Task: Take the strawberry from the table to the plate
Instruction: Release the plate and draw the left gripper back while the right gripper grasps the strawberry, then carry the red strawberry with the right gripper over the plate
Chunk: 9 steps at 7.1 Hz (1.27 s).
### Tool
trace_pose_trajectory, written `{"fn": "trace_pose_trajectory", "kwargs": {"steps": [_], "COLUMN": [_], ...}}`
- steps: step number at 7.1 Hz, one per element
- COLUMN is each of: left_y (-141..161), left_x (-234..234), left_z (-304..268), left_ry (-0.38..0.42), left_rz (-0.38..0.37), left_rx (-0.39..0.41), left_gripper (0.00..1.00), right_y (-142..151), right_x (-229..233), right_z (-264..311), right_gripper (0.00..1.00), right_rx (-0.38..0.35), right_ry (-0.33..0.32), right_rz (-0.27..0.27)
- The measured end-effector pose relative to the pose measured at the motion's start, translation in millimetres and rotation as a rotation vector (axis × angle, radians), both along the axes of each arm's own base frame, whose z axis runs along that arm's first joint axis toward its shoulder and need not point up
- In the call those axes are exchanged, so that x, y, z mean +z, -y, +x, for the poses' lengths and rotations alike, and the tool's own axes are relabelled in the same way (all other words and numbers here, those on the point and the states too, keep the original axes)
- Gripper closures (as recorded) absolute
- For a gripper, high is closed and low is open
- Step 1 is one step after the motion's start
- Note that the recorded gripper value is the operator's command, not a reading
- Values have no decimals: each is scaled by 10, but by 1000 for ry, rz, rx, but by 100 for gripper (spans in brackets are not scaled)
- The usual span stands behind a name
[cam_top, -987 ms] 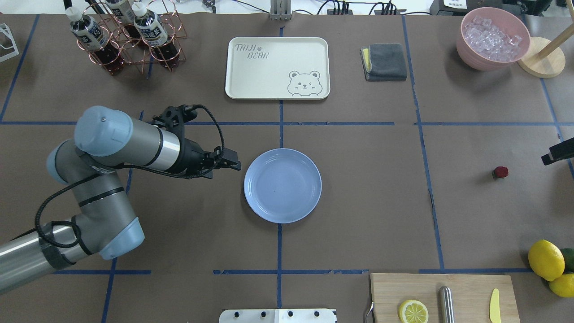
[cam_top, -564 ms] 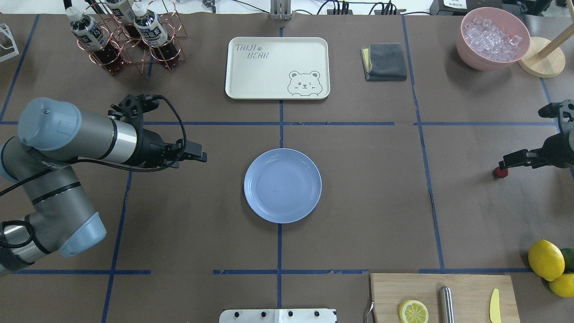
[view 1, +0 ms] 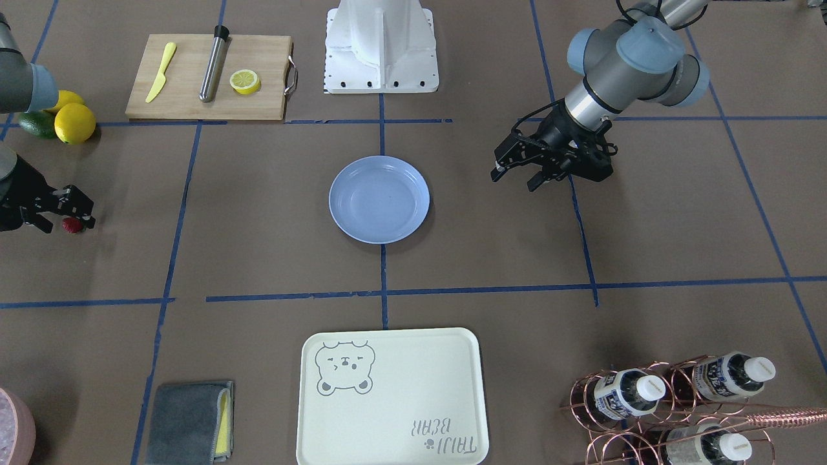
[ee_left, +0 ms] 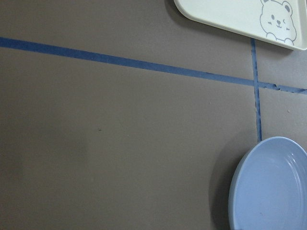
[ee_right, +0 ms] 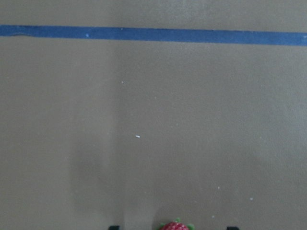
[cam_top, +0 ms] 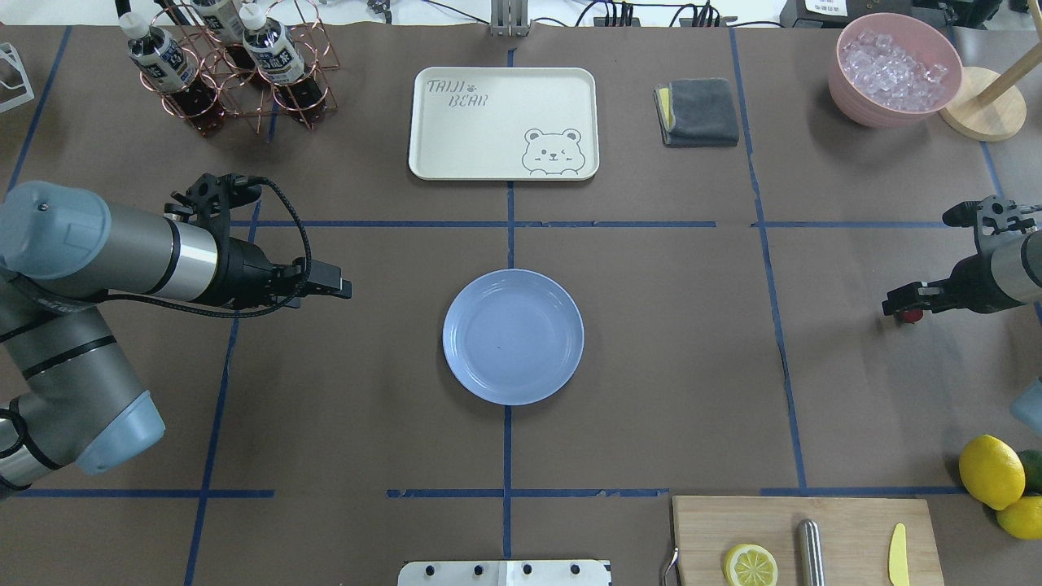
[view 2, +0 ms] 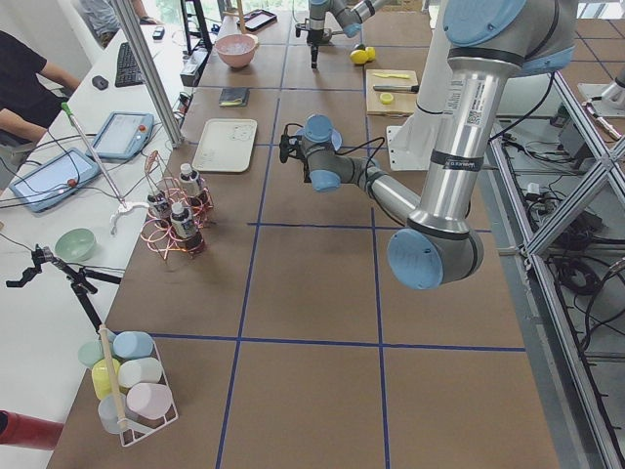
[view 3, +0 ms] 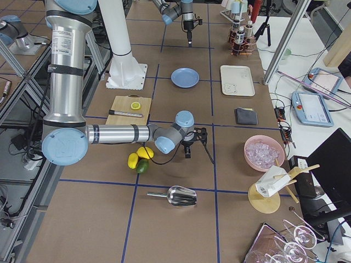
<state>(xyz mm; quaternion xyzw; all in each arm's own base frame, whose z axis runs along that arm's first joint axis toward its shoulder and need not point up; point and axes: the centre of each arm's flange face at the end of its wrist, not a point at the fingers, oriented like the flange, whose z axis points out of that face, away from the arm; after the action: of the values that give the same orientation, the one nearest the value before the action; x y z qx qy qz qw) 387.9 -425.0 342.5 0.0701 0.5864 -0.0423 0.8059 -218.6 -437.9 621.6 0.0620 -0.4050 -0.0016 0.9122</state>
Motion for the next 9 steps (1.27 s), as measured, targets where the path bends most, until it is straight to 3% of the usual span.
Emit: {"fn": "trace_pose_trajectory", "kwargs": {"steps": [4, 5, 7, 9], "left_y": [-14, -25, -34, -36], "left_x": [-7, 5, 13, 18], "left_z": [-21, -36, -47, -49], "left_ry": [-3, -2, -1, 0], "left_rz": [0, -1, -1, -2], "left_rx": [-2, -3, -3, -3], "left_gripper": [9, 9, 9, 9], "right_y": [-23, -28, -31, -20], "right_x": [32, 29, 22, -36], "right_z": [16, 16, 9, -7], "right_gripper": [37, 49, 96, 100], "right_rx": [-2, -3, -6, -11], "right_ry": [-1, 1, 4, 14], "right_rz": [-7, -8, -9, -3]}}
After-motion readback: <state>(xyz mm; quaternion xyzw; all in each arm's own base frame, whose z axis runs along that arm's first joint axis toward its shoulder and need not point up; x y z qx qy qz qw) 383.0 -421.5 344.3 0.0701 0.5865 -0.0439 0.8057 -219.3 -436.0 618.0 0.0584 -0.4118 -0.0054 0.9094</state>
